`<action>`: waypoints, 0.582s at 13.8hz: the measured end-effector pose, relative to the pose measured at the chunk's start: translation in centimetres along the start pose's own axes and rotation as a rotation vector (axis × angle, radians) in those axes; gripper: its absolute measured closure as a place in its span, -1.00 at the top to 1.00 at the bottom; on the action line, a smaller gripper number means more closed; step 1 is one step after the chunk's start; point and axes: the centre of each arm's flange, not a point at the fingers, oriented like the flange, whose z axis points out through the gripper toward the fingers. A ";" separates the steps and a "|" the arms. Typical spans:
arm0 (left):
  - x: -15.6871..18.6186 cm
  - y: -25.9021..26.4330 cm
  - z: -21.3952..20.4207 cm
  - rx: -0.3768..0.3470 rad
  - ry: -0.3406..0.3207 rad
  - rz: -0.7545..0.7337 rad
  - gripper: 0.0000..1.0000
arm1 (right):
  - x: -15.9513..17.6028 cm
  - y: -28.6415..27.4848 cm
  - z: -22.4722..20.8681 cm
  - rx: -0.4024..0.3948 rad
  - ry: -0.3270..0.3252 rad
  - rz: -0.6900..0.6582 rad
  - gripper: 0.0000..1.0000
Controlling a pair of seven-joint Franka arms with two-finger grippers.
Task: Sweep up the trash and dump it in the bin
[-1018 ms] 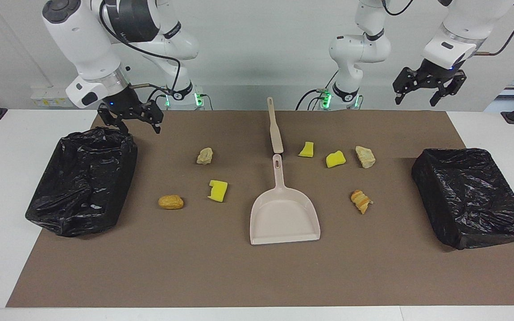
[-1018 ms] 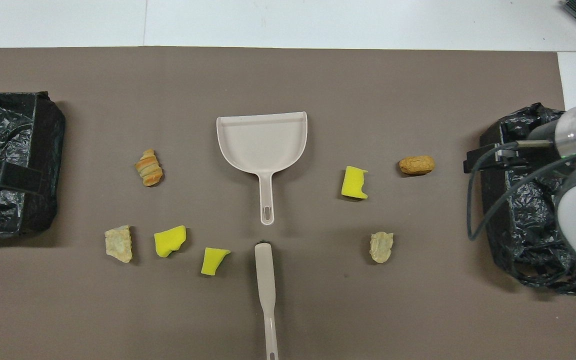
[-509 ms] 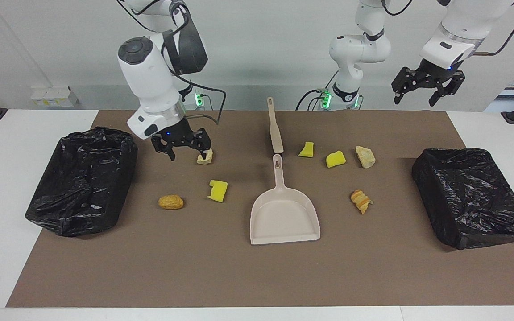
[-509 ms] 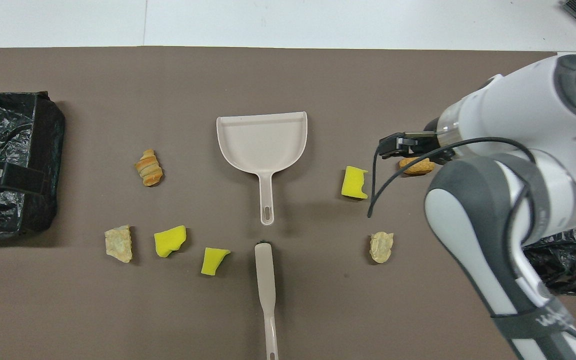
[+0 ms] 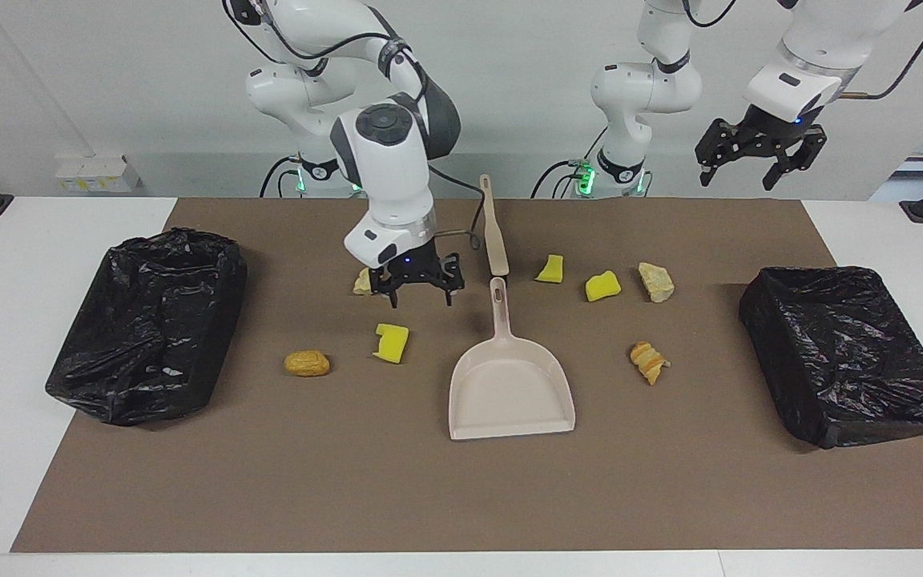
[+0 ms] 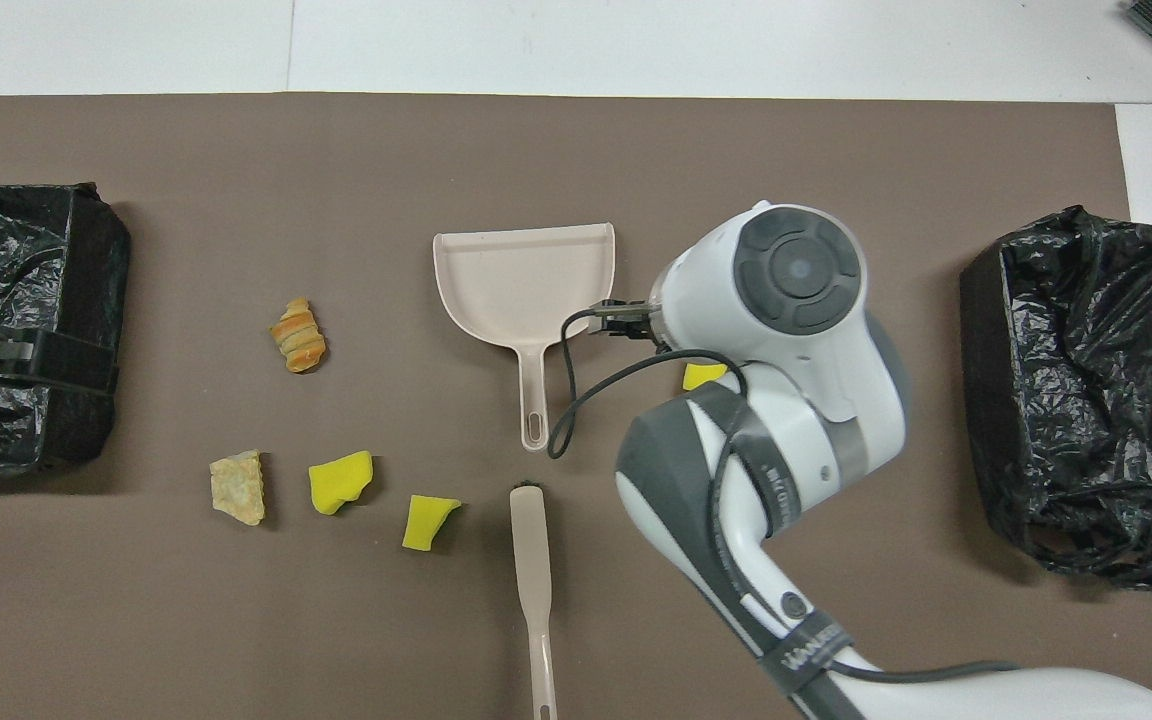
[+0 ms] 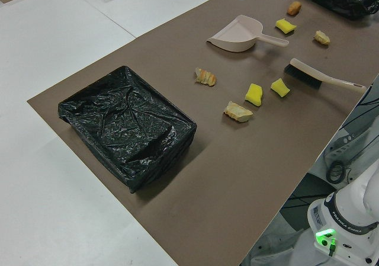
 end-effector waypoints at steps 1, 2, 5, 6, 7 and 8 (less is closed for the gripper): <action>-0.4 1.5 0.3 0.001 -0.007 -0.002 1.00 | -0.8 -1.9 1.2 -0.009 -0.001 -0.002 1.00; -1.0 3.4 0.7 0.003 -0.017 0.005 1.00 | -1.6 -3.7 2.5 -0.018 0.000 -0.006 1.00; -3.8 9.4 2.8 0.021 -0.057 0.043 1.00 | -4.4 -8.4 6.6 -0.054 0.012 -0.008 1.00; -4.8 10.6 3.5 0.025 -0.061 0.049 1.00 | -5.1 -9.3 7.5 -0.064 0.009 -0.024 1.00; -5.7 11.6 4.3 0.026 -0.063 0.055 1.00 | -5.6 -10.0 8.0 -0.071 0.007 -0.038 1.00; -6.6 12.1 4.8 0.026 -0.067 0.060 1.00 | -5.8 -10.4 8.2 -0.075 0.010 -0.048 1.00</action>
